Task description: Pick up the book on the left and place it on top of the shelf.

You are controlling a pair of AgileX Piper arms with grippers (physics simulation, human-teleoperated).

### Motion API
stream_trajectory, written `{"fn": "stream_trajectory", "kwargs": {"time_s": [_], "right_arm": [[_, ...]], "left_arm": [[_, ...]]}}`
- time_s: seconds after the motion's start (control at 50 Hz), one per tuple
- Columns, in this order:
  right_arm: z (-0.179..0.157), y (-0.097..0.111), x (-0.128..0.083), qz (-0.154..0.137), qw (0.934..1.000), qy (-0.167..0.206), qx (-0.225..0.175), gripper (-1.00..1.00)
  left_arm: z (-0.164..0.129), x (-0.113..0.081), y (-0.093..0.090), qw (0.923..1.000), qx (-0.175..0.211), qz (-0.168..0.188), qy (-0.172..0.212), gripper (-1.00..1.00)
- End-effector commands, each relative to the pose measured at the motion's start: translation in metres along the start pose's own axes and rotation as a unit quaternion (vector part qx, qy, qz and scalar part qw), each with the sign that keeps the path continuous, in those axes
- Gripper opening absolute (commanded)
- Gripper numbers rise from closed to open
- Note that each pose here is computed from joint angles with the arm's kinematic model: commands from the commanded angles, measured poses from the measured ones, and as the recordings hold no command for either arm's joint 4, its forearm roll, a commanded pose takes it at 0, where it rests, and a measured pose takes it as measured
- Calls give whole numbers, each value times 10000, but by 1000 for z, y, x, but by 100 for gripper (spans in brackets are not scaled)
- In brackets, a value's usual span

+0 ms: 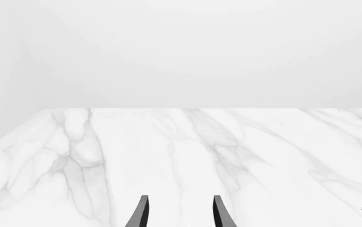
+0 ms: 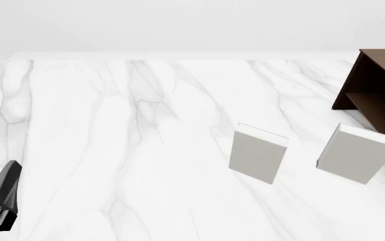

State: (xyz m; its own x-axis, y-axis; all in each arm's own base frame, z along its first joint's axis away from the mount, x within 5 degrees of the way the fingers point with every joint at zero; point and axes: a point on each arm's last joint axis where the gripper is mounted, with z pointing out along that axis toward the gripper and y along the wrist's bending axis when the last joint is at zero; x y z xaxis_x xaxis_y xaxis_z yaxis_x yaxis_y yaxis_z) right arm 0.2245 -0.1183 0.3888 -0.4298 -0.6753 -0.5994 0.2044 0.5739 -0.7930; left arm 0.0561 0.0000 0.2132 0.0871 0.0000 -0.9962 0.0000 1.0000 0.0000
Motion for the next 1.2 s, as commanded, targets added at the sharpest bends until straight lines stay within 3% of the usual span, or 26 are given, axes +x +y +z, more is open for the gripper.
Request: {"fn": "stream_trajectory", "kwargs": {"time_s": [0.02,0.78,1.2], "right_arm": [[14,-4,1,44,9999,-6,116,-100],[59,-7,11,-152,9996,133,171,-100],[78,4,19,-144,9997,185,78,-100]], "left_arm": [[0,0,0,10000,0,0,0,100],[0,0,0,10000,0,0,0,100],[0,0,0,10000,0,0,0,100]]}}
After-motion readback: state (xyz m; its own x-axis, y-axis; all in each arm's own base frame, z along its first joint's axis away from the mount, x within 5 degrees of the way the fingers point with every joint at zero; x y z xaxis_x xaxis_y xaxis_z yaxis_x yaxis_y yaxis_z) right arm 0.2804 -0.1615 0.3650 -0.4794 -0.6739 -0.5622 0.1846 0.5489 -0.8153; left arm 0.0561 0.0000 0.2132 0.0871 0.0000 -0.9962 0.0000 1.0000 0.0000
